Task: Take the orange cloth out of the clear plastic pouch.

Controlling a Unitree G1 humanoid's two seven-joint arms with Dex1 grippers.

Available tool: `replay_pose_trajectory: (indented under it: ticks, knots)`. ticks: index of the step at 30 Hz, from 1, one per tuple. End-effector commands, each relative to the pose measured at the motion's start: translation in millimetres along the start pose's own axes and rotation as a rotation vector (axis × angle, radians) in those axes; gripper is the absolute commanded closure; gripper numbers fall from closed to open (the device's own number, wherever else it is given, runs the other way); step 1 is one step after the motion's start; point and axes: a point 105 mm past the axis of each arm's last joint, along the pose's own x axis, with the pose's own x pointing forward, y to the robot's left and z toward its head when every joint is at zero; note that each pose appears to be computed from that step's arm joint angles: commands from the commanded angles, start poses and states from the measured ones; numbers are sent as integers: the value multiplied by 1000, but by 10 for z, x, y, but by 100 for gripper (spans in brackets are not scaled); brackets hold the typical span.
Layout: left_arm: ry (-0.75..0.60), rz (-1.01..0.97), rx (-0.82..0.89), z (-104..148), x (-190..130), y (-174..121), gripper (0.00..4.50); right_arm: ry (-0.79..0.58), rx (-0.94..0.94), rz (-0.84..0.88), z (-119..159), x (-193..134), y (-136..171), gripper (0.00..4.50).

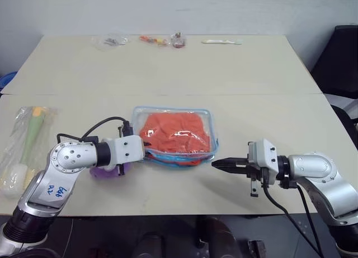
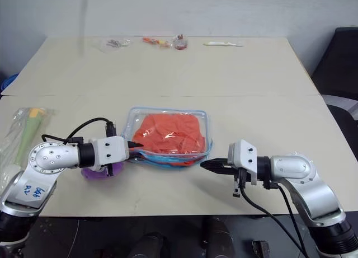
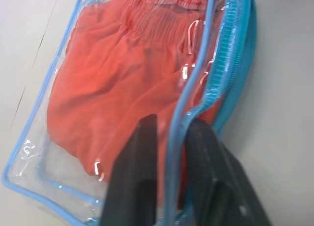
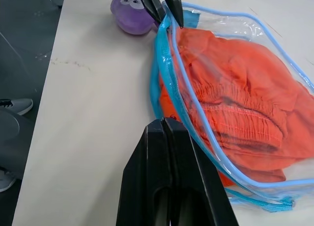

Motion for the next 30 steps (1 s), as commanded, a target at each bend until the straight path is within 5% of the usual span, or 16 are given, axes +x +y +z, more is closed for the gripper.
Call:
replay_pose_trajectory:
  ticks: [1,13,21,30]
  knots:
    - [-62,48,-18,184,-95,122,447,-14,-39,-20,63,-42,-17,450]
    - [-137,154,-138,405,147,319,447,-52,-109,-85,136,224,-131,450]
    - [-163,161,-141,503,306,344,450,-6,-227,-133,98,544,-226,230]
    - [-168,143,-131,542,348,314,450,85,-346,-236,-36,621,-399,230]
